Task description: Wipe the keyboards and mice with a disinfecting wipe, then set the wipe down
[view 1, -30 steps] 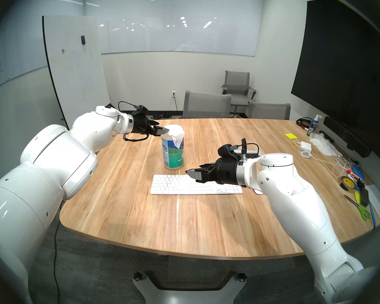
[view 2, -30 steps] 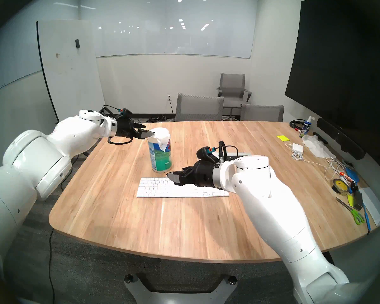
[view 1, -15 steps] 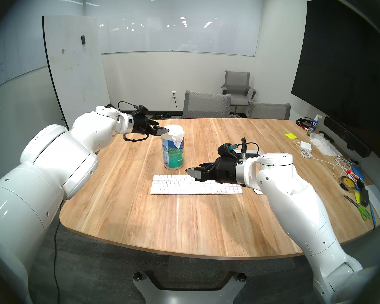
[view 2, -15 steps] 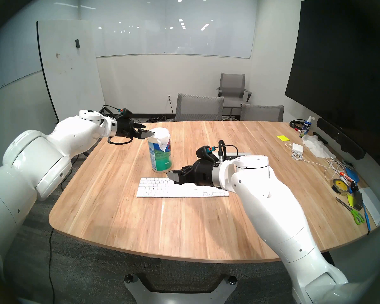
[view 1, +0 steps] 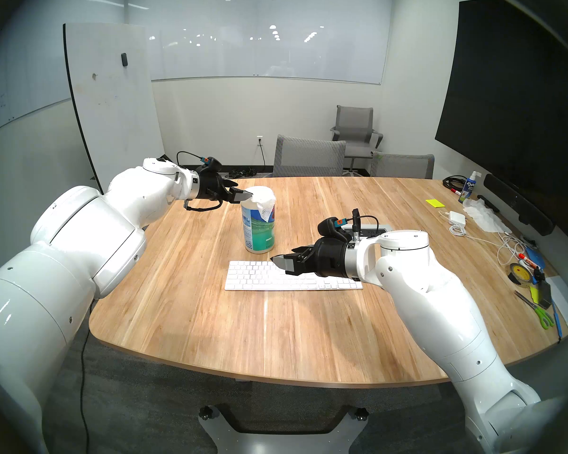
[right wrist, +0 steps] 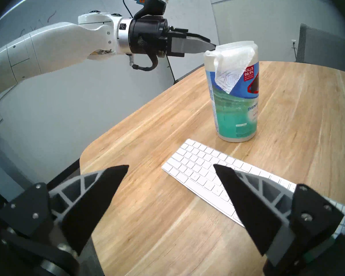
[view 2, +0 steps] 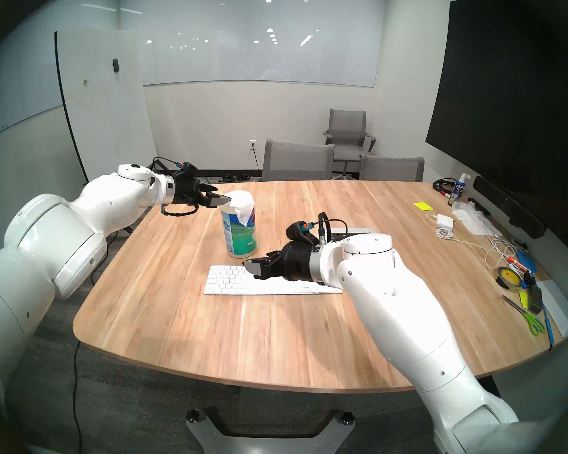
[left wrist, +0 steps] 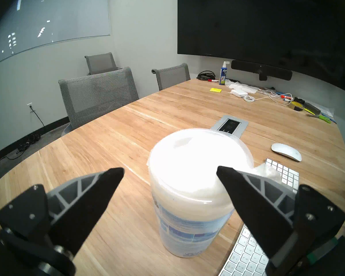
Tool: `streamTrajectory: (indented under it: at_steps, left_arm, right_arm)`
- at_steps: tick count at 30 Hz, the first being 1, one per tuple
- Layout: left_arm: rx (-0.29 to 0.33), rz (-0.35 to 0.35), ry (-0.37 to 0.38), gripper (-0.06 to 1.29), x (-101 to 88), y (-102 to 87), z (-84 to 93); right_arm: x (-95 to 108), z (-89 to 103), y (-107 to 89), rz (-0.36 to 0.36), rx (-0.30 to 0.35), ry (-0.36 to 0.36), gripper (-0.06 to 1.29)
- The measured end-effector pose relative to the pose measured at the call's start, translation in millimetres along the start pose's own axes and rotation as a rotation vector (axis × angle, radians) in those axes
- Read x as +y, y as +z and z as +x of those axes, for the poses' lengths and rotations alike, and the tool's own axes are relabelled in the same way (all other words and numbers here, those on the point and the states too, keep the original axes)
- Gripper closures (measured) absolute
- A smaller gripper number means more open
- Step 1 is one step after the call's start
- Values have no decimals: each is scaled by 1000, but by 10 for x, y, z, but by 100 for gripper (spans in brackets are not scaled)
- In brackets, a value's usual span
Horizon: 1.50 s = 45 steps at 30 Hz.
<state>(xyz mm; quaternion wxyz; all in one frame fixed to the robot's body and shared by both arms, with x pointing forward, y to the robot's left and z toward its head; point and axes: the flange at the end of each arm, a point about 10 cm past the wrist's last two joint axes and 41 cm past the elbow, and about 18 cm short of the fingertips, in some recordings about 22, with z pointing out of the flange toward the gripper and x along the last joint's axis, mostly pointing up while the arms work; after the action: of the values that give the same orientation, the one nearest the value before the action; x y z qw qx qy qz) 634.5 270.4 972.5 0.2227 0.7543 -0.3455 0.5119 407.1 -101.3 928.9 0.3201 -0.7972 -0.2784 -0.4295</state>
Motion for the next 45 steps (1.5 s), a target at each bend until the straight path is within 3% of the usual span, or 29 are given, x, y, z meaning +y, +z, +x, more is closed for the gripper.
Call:
streamTrajectory:
  at_steps: [10, 24, 45]
  left_arm:
    - [0, 0, 0, -4, 0, 0, 0]
    - [0, 0, 0, -4, 0, 0, -1]
    - [0, 0, 0, -4, -1, 0, -1]
  right_arm:
    - [-62, -21, 316, -24, 9, -15, 0]
    - [-105, 49, 717, -85, 100, -21, 0]
    - [259, 142, 1016, -228, 179, -4, 0]
